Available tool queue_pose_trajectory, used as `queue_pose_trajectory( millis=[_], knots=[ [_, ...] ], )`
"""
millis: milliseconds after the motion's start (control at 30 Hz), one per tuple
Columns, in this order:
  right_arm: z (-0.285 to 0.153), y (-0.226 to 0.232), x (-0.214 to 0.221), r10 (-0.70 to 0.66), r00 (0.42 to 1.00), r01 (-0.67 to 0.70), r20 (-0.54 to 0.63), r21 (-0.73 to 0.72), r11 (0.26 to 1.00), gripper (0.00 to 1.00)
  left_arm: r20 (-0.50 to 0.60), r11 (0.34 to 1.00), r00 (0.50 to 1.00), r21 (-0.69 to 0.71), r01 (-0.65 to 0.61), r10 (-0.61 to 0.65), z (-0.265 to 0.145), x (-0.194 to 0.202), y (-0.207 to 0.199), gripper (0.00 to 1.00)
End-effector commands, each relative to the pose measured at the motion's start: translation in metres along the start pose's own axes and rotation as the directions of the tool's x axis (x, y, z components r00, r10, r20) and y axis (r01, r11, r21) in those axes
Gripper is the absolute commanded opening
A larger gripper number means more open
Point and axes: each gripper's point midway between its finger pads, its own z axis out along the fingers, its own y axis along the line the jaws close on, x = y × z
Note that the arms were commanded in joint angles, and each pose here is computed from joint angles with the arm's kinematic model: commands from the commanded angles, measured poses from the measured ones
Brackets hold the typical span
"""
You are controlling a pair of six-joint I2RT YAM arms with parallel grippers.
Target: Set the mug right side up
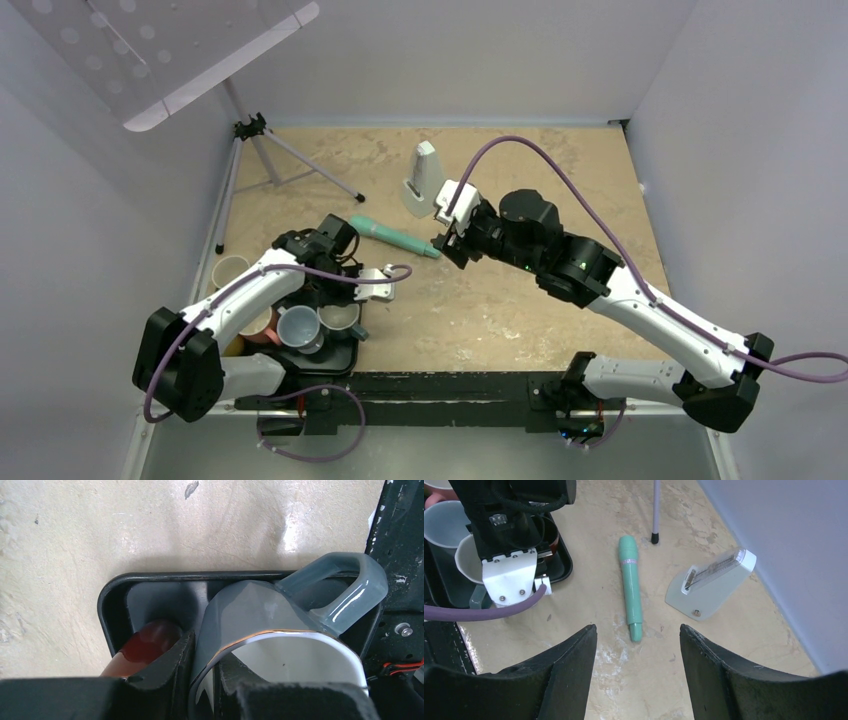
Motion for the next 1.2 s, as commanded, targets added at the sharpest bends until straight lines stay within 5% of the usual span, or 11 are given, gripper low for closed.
queue_pose_trajectory(
  millis=[0,67,133,467,600,767,1000,1067,1167],
  knots=[
    [-0.003,-0.003,-0.015,0.021,0.998,-0.021,0.064,0.008,1.000,0.64,0.050,0.999,0.999,0.052,-0.015,0.012,-0.002,-0.009,-0.009,0.16],
    [-0.002,-0.004,-0.015,0.020,0.998,-0.020,0.064,0.009,1.000,0.64,0.049,0.998,0.999,0.059,0.011,-0.014,-0.011,-0.013,-0.008,0.37],
    [-0.001,-0.004,-0.014,0.022,0.998,-0.023,0.061,0.014,1.000,0.64,0.051,0.998,0.998,0.054,0.035,-0.038,-0.021,-0.018,-0.006,0.47],
    [0.003,-0.083,0.030,0.246,0.967,-0.256,0.073,0.253,0.933,0.65,0.155,0.982,0.972,-0.043,0.183,-0.174,-0.081,-0.051,0.009,0.66],
    [-0.009,-0.128,0.054,0.360,0.919,-0.395,0.161,0.371,0.841,0.65,0.315,0.919,0.896,-0.137,0.371,-0.314,-0.114,-0.067,0.028,0.70],
    [-0.035,-0.180,0.115,0.526,0.810,-0.578,0.257,0.500,0.645,0.65,0.582,0.698,0.694,-0.278,0.660,-0.424,-0.164,-0.062,0.072,0.86],
    [-0.095,-0.212,0.182,0.525,0.736,-0.649,0.427,0.666,0.368,0.75,0.872,0.103,0.298,-0.281,0.954,-0.388,-0.199,0.019,0.122,1.00],
    [-0.112,-0.217,0.196,0.507,0.720,-0.650,0.474,0.718,0.251,0.83,0.903,0.001,0.238,-0.254,0.967,-0.358,-0.198,0.042,0.129,1.00],
    [-0.125,-0.216,0.196,0.456,0.754,-0.618,0.473,0.746,0.248,0.84,0.919,-0.076,0.210,-0.249,0.966,-0.334,-0.188,0.070,0.130,1.00]
  ],
)
